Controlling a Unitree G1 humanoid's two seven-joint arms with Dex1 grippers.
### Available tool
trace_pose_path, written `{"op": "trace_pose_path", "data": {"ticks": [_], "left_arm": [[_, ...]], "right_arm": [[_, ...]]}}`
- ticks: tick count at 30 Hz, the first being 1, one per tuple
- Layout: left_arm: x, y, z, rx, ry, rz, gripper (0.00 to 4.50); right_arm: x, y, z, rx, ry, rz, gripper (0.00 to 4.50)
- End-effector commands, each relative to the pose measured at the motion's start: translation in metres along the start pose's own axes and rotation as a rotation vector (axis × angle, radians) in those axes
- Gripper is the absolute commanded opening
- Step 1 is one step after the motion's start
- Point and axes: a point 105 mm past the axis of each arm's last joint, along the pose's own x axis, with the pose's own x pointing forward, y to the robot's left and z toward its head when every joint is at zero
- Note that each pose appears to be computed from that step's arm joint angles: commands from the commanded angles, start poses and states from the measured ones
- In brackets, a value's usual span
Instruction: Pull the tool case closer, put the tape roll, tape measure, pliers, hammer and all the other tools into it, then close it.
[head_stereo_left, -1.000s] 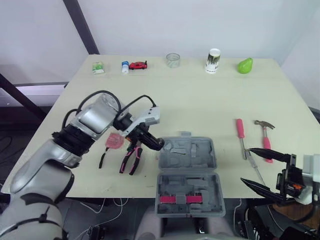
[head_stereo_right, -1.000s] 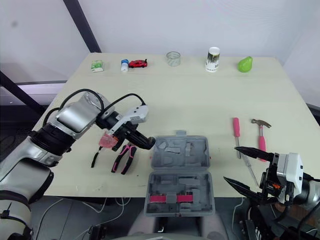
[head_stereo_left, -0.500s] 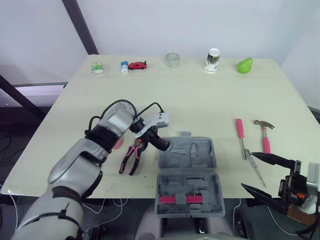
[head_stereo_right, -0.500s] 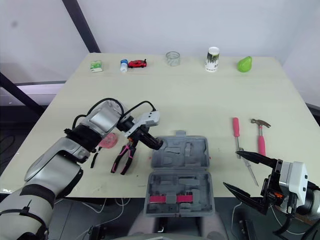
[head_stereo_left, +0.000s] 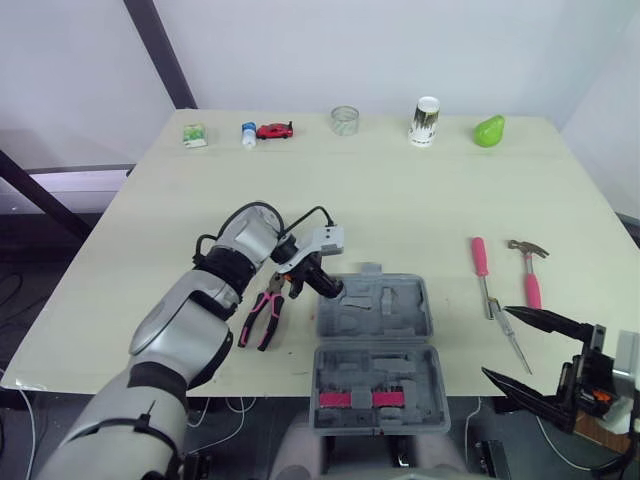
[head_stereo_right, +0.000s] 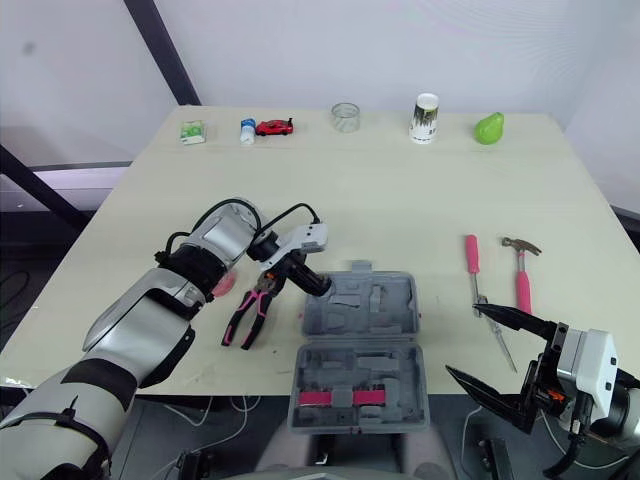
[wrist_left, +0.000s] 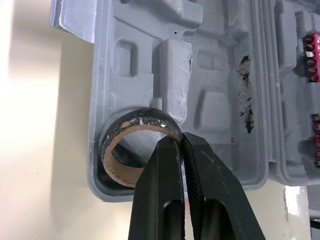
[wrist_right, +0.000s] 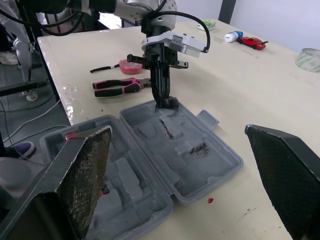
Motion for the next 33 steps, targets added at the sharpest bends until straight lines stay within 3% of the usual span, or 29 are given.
{"op": "trace_pose_path", "data": {"ticks": [1, 6, 13, 20, 29, 32, 33], "left_arm": [[-0.008, -0.001, 0.011, 0.032, -0.021, -0.013, 0.35], [-0.019, 0.0, 0.017, 0.022, -0.051, 0.002, 1.78], [-0.041, -0.003, 0.016, 0.046, -0.124, 0.042, 1.78], [-0.057, -0.019, 0.035, 0.256, -0.508, 0.165, 1.78], [-0.019, -0.023, -0.001, 0.283, -0.555, 0.356, 1.78], [-0.014, -0.023, -0.004, 0.274, -0.556, 0.369, 0.56], [-0.013, -0.023, -0.004, 0.272, -0.558, 0.37, 0.56]], "right_arm": [[-0.001, 0.002, 0.009, -0.046, -0.014, -0.011, 4.5], [-0.002, 0.004, 0.008, -0.041, -0.013, -0.015, 4.5], [-0.001, 0.003, 0.006, -0.039, -0.014, -0.013, 4.5], [0.0, 0.002, 0.005, -0.035, -0.017, -0.016, 4.5], [0.002, -0.003, 0.003, -0.029, -0.03, -0.017, 4.5], [0.002, -0.005, 0.004, -0.03, -0.03, -0.017, 4.5], [0.003, -0.005, 0.003, -0.029, -0.03, -0.016, 4.5]]}}
